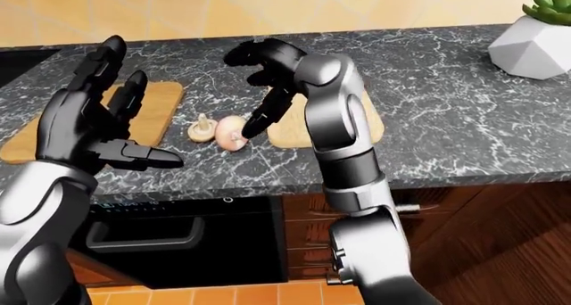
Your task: Place the onion and the mushroom on separate cutting boards.
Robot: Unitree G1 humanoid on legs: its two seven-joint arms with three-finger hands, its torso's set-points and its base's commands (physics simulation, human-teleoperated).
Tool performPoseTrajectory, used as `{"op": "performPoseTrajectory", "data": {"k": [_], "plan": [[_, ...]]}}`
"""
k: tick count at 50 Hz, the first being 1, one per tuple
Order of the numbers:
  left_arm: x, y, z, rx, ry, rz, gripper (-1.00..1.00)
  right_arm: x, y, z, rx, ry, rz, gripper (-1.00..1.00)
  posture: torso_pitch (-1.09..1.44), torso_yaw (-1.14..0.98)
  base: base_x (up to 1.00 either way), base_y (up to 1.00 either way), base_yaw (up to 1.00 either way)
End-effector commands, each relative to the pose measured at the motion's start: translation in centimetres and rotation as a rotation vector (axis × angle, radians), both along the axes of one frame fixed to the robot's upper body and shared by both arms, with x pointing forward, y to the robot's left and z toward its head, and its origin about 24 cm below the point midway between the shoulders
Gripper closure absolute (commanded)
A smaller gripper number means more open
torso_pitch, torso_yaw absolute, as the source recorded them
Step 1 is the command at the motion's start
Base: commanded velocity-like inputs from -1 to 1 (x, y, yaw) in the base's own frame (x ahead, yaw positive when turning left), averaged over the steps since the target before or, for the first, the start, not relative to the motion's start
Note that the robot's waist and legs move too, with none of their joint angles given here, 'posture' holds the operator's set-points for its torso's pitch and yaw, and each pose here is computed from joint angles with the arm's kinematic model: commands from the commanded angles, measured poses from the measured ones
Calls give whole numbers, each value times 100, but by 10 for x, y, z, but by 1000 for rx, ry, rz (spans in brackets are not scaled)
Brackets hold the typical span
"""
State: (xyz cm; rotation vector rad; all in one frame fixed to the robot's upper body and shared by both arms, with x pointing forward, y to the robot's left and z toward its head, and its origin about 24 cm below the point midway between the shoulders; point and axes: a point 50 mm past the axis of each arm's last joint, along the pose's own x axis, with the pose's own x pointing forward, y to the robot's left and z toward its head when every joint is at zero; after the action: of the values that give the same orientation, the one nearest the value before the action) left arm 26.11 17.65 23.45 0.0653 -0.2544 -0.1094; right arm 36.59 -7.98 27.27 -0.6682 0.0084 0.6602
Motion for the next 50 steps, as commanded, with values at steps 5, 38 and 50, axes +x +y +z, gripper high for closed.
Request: {"op": "performPoseTrajectory", "data": {"k": [5, 38, 50], "plan": [[-5, 3, 13, 1, -81, 8, -100, -3, 15, 13, 9, -83, 44, -61, 0, 0, 0, 0, 0], [-5, 8, 12, -3, -85, 20, -100, -3, 34, -36, -42, -92, 93, -42, 0, 0, 0, 0, 0], [-7, 10, 11, -9, -86, 22, -100, -5, 34, -43, -42, -85, 94, 100, 0, 0, 0, 0, 0]]}}
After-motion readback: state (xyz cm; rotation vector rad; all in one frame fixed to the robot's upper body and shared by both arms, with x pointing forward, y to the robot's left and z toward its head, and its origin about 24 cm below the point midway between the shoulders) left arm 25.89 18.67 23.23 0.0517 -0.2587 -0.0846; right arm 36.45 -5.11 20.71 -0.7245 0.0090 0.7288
